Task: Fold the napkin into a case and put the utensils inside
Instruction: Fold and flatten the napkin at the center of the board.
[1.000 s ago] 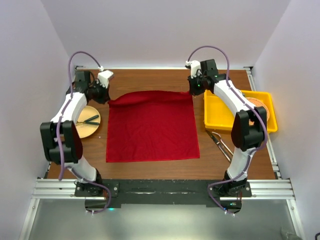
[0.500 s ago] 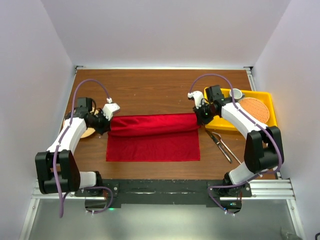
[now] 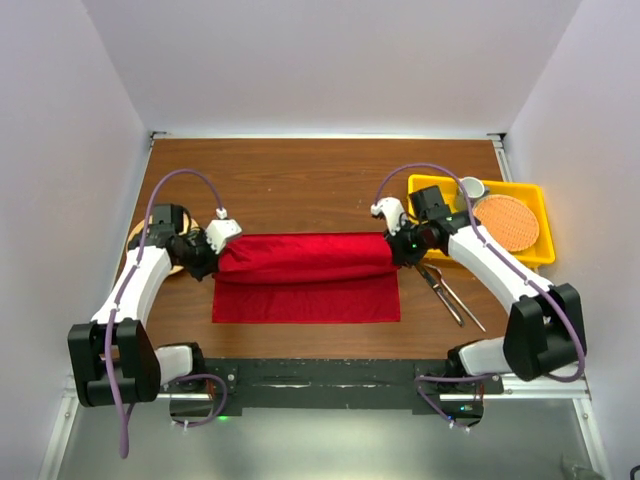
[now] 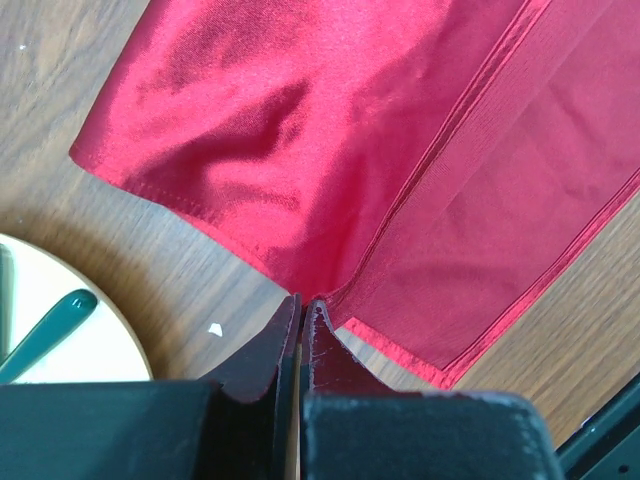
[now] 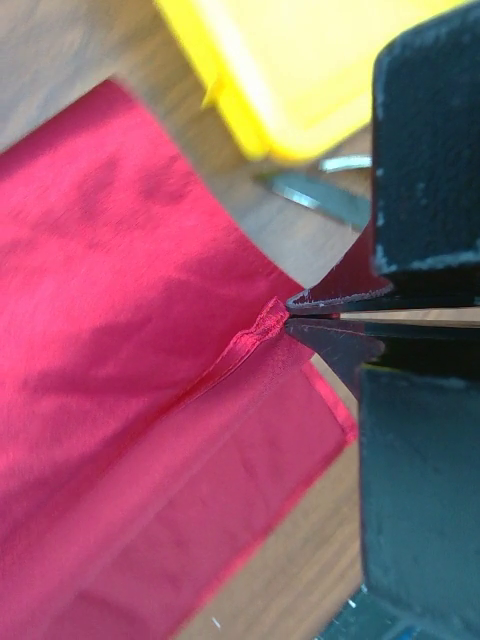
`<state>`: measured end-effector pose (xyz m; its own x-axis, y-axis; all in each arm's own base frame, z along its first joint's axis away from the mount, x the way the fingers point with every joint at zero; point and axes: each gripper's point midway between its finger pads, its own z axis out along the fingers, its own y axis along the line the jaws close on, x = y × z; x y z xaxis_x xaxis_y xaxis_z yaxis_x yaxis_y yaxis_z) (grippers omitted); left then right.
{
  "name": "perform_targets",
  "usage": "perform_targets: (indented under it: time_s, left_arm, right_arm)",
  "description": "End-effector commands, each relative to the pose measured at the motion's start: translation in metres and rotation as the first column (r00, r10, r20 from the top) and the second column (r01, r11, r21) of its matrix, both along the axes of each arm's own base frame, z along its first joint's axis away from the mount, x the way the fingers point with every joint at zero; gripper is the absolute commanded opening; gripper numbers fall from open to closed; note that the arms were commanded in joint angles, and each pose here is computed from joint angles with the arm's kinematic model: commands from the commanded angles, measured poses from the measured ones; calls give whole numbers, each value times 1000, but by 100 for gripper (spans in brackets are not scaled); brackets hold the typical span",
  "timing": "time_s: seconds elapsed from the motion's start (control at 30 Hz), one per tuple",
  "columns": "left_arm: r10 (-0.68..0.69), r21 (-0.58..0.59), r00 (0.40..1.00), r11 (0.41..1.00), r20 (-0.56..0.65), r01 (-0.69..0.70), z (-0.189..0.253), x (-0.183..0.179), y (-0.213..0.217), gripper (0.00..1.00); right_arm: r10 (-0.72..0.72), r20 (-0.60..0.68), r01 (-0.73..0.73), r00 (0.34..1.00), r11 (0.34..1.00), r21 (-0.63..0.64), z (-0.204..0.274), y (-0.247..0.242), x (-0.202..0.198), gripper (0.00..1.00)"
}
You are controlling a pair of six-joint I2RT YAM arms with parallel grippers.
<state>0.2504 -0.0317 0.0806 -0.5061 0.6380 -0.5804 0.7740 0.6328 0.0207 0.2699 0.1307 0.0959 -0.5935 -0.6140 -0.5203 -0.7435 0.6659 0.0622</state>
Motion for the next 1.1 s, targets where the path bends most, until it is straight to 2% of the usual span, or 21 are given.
perform_targets:
  time_s: [0.0,0.33,0.53,1.07]
  left_arm:
    - [-44,31,999,999,19,44,-1,-6,3,0]
    - [-99,53,995,994,-13,100,-12,-23,4,0]
    - [-127,50,992,991,-23,128,-11,-30,2,0]
    - [-192,44,978,980,-79,196,-28,-53,-11,0]
  right_arm:
    - [105,4,-105,994,994,-14,-1,17,-22,0]
    - [183,-55,-188,982,976,-105,-27,17,-24,0]
    - [220,-38,-223,975,959,-174,-27,5,-23,0]
    - [301,-94,-314,949,928,-198,-44,0,-37,0]
